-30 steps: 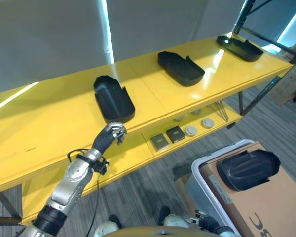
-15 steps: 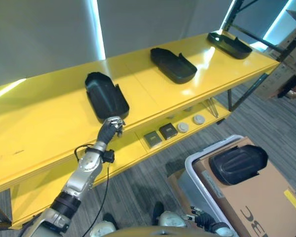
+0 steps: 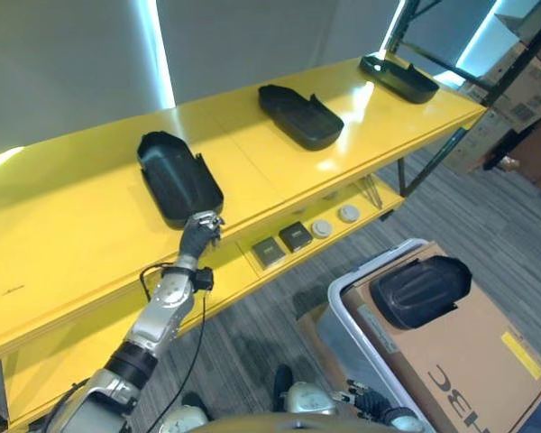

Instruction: Move parts from the plastic box to the shelf.

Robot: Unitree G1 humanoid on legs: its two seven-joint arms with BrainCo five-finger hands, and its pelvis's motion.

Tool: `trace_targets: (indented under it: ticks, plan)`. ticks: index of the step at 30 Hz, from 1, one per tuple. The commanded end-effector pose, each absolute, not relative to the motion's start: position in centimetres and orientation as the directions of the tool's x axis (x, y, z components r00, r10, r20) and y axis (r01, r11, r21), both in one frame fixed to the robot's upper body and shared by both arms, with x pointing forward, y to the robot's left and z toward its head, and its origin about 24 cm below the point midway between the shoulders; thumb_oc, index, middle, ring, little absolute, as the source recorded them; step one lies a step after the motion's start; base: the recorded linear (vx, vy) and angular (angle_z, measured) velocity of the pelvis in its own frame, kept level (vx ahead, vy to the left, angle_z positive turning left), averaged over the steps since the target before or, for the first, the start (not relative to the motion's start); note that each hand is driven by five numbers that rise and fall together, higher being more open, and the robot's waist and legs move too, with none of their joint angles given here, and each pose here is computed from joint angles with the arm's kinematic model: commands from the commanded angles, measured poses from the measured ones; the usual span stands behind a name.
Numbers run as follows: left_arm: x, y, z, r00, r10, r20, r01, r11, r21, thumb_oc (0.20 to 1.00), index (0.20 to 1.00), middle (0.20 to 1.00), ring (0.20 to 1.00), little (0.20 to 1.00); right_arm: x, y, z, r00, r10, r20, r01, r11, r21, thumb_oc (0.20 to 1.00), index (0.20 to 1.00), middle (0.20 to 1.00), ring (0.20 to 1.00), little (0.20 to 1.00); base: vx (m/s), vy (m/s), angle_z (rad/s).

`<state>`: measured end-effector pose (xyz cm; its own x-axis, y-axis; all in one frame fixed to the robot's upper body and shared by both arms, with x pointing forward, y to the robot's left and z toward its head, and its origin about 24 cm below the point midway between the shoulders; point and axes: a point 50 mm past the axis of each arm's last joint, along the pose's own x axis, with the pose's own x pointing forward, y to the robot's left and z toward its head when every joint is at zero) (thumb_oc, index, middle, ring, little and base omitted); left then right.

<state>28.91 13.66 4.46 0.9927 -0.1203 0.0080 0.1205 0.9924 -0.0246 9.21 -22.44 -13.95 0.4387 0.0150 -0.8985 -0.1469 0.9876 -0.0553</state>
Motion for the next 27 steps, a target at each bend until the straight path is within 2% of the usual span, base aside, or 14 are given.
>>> trace_targets:
  ticks: [1,18,27]
  plan:
    - [30.4,12.5,7.2,0.984,-0.125,0.129,0.125,0.992,0.005,0.2,0.2,0.2,0.2,0.2,6.8,-22.1,-15.0,0.343,-0.022,-0.939,-0.076,0.996,-0.051,1.0,1.0,1.0,1.0,1.0,0.0,0.0,0.0]
    - [30.8,12.4,7.3,0.985,-0.115,0.128,0.114,0.993,0.014,0.2,0.2,0.2,0.2,0.2,5.6,-23.4,-15.4,0.294,-0.098,-0.951,-0.111,0.984,-0.136,1.0,1.0,1.0,1.0,1.0,0.01,0.001,-0.04]
    - [31.4,13.6,7.3,0.99,-0.021,0.137,0.017,0.999,0.037,0.2,0.2,0.2,0.2,0.2,5.6,-23.3,-15.3,0.294,-0.089,-0.951,-0.156,0.978,-0.14,1.0,1.0,1.0,1.0,1.0,0.0,0.0,0.0]
